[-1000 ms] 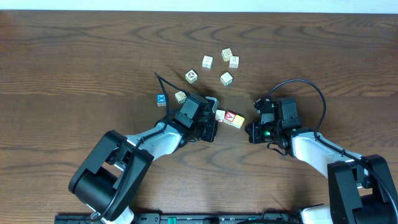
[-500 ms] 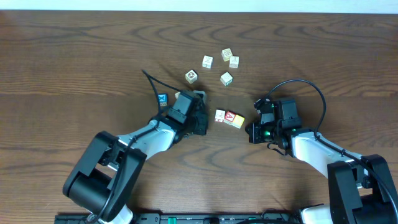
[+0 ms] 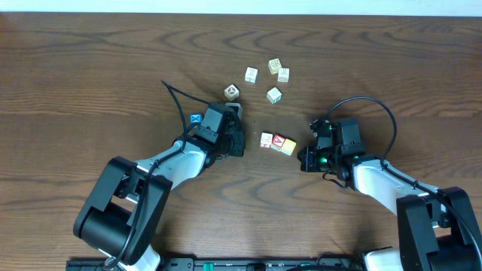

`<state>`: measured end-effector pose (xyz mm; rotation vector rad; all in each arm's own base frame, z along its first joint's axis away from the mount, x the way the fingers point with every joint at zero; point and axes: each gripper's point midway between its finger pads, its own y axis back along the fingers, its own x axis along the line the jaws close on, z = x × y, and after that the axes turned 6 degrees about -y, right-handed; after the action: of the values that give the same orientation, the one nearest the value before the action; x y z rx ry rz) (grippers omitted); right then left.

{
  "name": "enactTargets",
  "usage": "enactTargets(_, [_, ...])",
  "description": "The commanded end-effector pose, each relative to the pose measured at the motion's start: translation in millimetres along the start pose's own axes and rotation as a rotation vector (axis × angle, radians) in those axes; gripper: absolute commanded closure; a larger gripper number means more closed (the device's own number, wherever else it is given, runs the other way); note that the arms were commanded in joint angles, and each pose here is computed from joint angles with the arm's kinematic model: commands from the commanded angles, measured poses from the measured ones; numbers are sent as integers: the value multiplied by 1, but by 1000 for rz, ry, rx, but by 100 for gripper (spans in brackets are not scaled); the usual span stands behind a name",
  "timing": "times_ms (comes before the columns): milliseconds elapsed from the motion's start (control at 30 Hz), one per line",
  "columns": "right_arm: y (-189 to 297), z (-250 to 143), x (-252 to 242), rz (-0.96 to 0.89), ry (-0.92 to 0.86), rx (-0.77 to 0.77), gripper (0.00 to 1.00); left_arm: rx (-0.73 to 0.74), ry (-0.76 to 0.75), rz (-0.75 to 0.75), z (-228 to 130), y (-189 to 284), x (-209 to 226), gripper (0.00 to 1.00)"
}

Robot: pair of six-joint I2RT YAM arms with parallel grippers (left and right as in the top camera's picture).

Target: Lift 3 blocks

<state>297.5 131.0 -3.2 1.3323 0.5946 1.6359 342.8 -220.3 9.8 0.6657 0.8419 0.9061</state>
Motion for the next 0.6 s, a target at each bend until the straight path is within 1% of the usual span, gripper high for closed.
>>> enactTargets(0, [-1, 0, -6, -31, -83, -4, 99, -21, -39, -21, 15, -1, -6, 93])
enactTargets(200, [-1, 1, -6, -28, -154, -10, 99, -23, -40, -23, 17, -1, -7, 93])
enactTargets(567, [-1, 2, -3, -14, -167, -11, 99, -27, -77, -66, 21, -1, -13, 93])
